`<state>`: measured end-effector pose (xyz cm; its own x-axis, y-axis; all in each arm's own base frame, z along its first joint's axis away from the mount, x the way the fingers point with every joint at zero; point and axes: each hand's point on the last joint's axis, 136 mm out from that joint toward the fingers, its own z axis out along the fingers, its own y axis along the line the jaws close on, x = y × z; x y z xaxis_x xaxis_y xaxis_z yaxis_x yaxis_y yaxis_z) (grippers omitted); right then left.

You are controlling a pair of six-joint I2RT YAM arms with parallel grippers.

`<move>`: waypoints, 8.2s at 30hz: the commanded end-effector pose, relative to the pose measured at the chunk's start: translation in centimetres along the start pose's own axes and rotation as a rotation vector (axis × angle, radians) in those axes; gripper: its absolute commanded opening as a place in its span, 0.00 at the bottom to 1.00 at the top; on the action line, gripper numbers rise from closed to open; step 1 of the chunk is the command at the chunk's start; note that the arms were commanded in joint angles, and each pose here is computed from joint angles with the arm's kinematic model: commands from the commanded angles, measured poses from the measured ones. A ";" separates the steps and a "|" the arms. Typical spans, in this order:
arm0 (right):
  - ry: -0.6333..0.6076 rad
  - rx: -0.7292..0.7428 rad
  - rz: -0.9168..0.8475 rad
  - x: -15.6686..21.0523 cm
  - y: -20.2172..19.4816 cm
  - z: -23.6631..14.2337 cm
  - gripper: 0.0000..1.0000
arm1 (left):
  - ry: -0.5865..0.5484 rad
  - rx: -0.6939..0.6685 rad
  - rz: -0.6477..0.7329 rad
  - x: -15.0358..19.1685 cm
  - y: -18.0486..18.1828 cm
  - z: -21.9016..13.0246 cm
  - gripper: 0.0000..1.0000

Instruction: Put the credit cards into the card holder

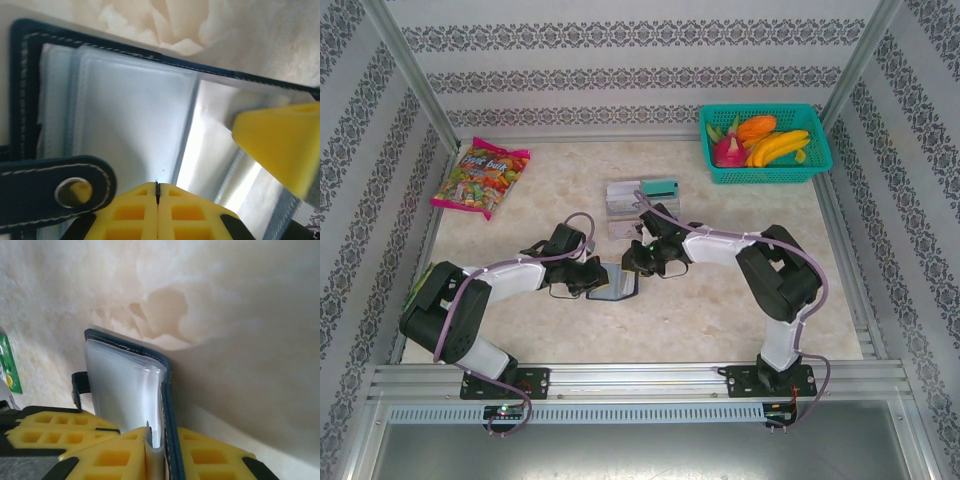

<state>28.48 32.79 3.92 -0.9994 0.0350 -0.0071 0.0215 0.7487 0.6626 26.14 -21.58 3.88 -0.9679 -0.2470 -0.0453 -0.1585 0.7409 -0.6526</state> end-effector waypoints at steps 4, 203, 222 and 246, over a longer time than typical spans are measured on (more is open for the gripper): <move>0.077 0.012 -0.211 -0.1 0.1 -0.4 0.27 | -0.042 -0.009 0.052 -1.0 -1.4 -1.4 0.08; -0.450 0.568 -1.482 -17.9 6.8 -6.6 0.07 | -0.267 0.009 -0.176 -19.0 -1.9 -1.3 0.35; -0.667 -0.225 -0.647 -14.3 10.6 -21.9 0.05 | -0.343 0.620 0.073 -18.9 -14.2 -8.3 0.46; -0.531 -0.613 -0.392 -12.0 12.2 -22.6 0.04 | -0.238 0.859 0.301 -16.4 -23.8 -10.3 0.47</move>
<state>40.38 25.79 29.98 -0.7683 0.2827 -0.5743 -0.4900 0.3175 0.8118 45.88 -26.01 25.90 -0.8481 -0.4053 -0.3411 0.3028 0.1575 -0.9400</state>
